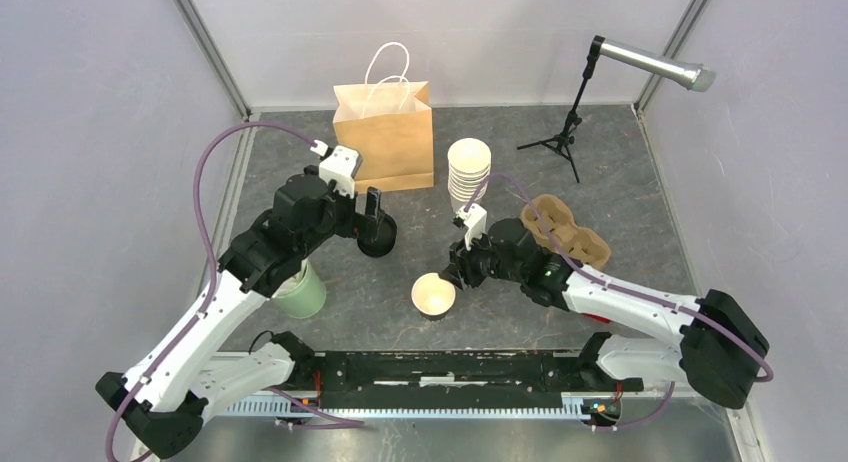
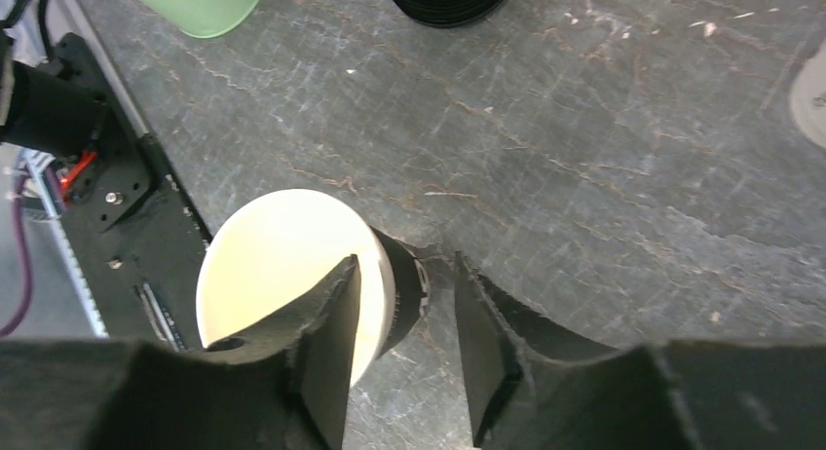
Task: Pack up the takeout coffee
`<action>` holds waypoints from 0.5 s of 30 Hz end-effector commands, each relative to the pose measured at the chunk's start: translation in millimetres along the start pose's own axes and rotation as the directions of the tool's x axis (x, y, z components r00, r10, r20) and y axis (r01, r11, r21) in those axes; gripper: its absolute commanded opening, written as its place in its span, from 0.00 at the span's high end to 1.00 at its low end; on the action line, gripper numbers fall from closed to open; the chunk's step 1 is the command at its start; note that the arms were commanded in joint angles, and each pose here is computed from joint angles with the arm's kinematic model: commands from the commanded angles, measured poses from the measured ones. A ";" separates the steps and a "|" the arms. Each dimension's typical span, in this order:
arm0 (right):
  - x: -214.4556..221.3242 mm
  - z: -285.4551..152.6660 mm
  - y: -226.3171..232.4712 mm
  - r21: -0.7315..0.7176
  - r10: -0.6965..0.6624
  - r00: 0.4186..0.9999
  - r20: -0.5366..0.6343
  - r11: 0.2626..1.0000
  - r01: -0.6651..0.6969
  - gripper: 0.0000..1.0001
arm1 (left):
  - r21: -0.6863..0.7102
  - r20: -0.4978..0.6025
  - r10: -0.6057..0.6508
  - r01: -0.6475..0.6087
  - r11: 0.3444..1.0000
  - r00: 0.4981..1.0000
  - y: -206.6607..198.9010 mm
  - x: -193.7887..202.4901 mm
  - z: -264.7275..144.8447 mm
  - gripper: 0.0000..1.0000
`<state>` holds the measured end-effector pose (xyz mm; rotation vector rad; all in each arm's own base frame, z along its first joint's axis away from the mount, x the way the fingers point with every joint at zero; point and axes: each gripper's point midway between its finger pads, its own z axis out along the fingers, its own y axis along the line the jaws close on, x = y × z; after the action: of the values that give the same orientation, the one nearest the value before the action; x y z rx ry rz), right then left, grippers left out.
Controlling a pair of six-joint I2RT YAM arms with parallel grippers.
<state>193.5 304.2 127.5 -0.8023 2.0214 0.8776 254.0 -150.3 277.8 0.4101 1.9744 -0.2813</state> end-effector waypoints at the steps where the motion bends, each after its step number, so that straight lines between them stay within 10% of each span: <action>1: -26.9 -14.6 -8.4 0.082 -0.061 0.996 0.061 0.995 0.056 0.50 | -0.018 0.021 0.020 -0.019 1.000 1.000 2.1 -7.5 5.9 0.02; 15: -50.6 -83.1 -19.7 0.219 -0.161 0.965 0.205 0.969 0.116 0.14 | -0.252 -0.326 0.012 -0.099 0.963 0.945 28.3 14.8 67.1 0.31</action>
<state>197.4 253.5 185.8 -0.7400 1.8648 0.6845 303.8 -159.8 228.3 0.4263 2.2526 -0.0168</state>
